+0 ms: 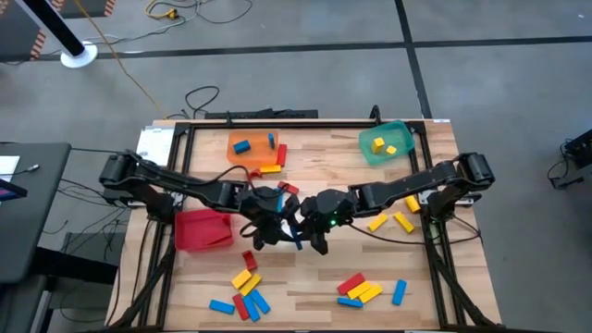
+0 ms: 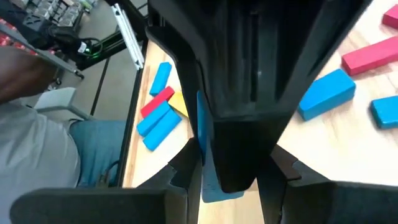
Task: Sort blocks
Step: Put the blue block into the orange bin
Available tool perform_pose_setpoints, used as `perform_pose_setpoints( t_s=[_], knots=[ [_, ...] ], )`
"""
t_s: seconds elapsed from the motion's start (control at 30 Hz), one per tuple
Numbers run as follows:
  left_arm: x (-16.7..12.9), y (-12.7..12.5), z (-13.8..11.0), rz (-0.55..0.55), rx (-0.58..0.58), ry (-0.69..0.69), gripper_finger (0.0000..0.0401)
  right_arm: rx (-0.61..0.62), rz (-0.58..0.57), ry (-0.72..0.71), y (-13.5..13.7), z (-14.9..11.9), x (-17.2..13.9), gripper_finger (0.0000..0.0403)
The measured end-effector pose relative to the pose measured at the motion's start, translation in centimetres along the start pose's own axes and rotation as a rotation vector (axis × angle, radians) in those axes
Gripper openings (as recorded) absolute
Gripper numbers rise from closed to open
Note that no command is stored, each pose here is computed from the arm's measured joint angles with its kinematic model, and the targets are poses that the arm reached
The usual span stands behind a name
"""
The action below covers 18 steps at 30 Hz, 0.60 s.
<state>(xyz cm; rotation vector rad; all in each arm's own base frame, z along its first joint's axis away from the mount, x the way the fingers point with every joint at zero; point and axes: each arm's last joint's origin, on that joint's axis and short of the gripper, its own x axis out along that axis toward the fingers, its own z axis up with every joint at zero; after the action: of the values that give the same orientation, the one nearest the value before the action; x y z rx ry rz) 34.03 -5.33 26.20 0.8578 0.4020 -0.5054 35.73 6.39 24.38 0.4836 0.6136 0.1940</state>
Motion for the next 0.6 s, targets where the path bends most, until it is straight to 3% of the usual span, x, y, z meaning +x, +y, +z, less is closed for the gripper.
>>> perform_pose_setpoints(
  t_s=[0.4, 0.6],
  knots=[
    [-0.05, -0.55, 0.42, -0.018, 0.052, 0.016, 0.0087, -0.016, 0.0, 0.015, -0.02, -0.11, -0.01, 0.0118],
    [-0.05, -0.83, 0.35, -0.028, 0.065, 0.05, 0.0056, -0.014, -0.007, 0.025, -0.09, -0.19, -0.02, 0.0118]
  ],
)
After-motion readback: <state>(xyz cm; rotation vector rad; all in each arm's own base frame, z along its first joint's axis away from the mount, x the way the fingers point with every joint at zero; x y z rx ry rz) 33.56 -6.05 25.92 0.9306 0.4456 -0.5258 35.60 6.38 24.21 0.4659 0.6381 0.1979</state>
